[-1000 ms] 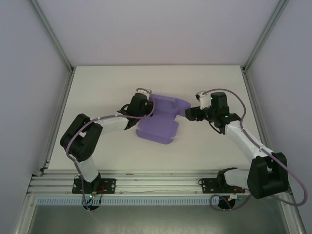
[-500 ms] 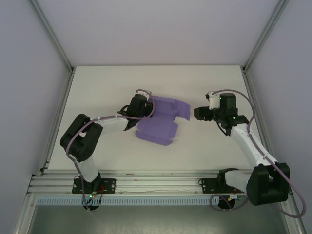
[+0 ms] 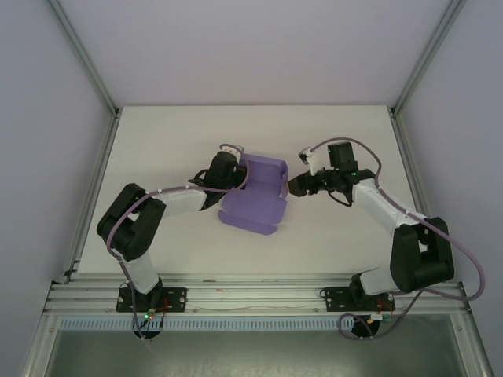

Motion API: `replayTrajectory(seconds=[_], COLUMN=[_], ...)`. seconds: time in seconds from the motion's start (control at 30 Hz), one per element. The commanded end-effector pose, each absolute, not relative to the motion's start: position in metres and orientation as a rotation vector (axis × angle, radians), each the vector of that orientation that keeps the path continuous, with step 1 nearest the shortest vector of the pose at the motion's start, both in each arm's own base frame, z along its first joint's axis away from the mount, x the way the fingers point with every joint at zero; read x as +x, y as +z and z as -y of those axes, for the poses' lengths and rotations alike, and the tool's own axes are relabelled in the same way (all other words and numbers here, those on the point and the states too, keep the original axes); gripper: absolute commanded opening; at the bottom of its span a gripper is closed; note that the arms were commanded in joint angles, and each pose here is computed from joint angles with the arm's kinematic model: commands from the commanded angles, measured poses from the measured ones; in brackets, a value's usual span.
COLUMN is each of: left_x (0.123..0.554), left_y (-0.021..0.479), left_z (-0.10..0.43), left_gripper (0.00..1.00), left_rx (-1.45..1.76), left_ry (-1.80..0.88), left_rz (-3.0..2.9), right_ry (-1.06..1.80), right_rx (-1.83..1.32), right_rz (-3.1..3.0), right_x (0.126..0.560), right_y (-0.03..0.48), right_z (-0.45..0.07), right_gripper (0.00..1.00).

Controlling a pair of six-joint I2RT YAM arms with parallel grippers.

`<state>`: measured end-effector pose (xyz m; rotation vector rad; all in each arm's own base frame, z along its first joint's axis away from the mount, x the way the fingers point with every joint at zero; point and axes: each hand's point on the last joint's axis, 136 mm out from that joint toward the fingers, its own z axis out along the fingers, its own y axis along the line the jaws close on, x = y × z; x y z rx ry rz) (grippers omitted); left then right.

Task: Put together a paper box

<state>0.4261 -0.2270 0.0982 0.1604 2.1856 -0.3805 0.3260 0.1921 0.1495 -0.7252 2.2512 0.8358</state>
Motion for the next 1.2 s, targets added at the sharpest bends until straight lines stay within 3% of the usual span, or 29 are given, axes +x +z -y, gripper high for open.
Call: replayTrajectory(seconds=[0.0, 0.37, 0.57, 0.63, 0.73, 0.87, 1.0, 1.17], left_x=[0.427, 0.432, 0.43, 0.429, 0.429, 0.429, 0.431, 0.433], left_y=[0.114, 0.104, 0.097, 0.091, 0.085, 0.084, 0.085, 0.084], left_z=[0.234, 0.221, 0.228, 0.228, 0.227, 0.227, 0.224, 0.224], left_gripper=[0.0, 0.0, 0.0, 0.0, 0.0, 0.0, 0.0, 0.0], left_rx=[0.163, 0.101, 0.134, 0.136, 0.125, 0.098, 0.049, 0.019], left_ry=[-0.404, -0.313, -0.309, -0.291, -0.261, -0.268, -0.254, -0.25], left_rz=[-2.149, -2.184, -2.195, -2.211, -2.232, -2.236, -2.244, -2.256], right_ry=[0.851, 0.65, 0.501, 0.424, 0.28, -0.021, -0.428, -0.69], right_rx=[-0.707, -0.501, -0.3, -0.198, -0.067, 0.114, 0.301, 0.455], right_rz=[-2.181, -2.306, -2.349, -2.346, -2.343, -2.343, -2.318, -2.246], right_x=[0.344, 0.383, 0.408, 0.418, 0.428, 0.434, 0.429, 0.421], right_y=[0.166, 0.139, 0.12, 0.114, 0.106, 0.091, 0.081, 0.076], right_z=[-0.206, -0.225, -0.22, -0.213, -0.197, -0.163, -0.121, -0.092], right_gripper=[0.56, 0.46, 0.34, 0.22, 0.09, 0.01, 0.0, 0.0])
